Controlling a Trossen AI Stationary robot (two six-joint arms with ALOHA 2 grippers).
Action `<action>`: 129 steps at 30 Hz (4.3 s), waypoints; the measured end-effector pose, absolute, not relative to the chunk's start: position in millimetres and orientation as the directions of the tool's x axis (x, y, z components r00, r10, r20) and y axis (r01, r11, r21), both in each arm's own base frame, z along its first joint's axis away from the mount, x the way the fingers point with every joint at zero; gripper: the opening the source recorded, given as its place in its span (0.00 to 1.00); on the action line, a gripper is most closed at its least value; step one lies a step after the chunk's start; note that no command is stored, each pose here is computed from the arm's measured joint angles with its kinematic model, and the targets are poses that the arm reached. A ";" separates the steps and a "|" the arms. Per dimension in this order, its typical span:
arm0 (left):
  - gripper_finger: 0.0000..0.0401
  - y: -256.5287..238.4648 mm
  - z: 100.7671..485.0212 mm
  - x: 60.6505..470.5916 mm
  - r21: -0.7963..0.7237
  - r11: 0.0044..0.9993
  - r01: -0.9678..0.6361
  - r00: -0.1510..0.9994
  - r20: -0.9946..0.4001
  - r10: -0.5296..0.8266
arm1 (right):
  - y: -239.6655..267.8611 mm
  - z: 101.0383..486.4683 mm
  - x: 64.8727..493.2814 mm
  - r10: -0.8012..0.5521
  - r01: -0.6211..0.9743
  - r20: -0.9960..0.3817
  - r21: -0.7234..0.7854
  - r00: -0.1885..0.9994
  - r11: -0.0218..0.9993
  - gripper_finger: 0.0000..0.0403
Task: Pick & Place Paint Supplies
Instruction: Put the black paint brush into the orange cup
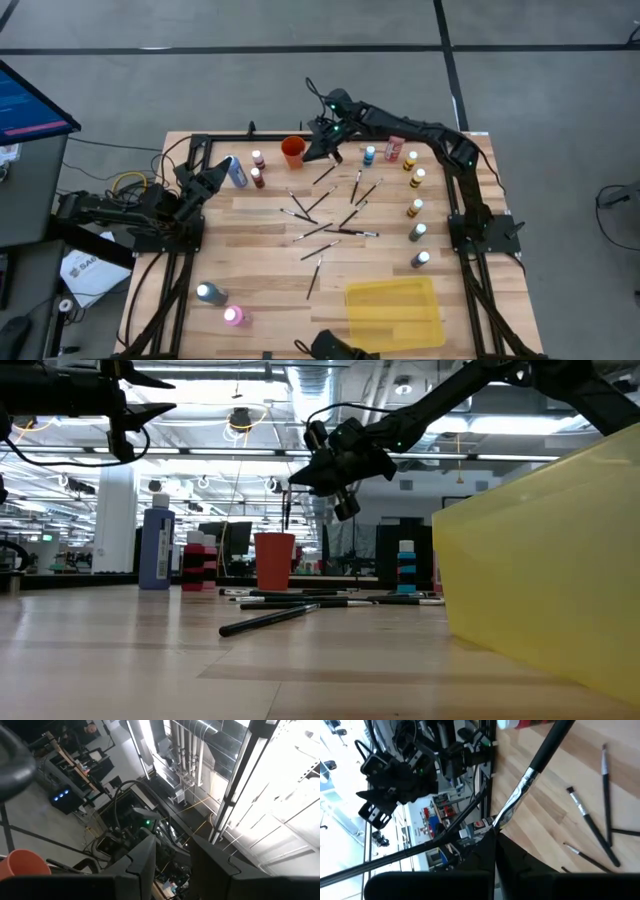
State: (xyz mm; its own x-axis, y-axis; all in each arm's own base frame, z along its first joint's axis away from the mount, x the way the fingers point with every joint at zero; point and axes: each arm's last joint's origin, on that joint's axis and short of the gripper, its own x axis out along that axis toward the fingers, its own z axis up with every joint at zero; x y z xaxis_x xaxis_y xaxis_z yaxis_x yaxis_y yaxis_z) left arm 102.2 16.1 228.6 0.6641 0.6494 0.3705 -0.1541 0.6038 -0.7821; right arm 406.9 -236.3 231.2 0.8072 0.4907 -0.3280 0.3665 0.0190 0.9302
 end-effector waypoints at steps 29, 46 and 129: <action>0.28 17.0 229.3 101.0 -0.795 0.584 -0.162 0.638 0.367 0.677 | -236.0 214.4 425.1 0.506 0.344 -0.270 0.937 0.819 -0.055 0.01; 0.28 17.0 229.5 100.9 -0.795 0.584 -0.161 0.638 0.368 0.676 | -241.0 219.3 426.0 0.478 0.294 -0.245 0.955 0.843 -0.028 0.31; 0.28 17.7 229.7 100.1 -0.758 0.605 -0.245 0.616 0.360 0.701 | -106.5 252.2 359.0 -0.204 0.969 -0.978 -0.005 0.047 0.246 0.31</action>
State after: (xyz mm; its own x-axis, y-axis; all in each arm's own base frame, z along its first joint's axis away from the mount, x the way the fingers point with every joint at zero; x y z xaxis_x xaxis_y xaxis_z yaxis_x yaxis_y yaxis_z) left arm 100.1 17.7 229.7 0.6163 0.7005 0.3597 -0.2453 0.6049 -0.7576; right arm 359.0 -106.5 252.2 0.0473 -0.2044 -0.9777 0.9692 0.2462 -0.0046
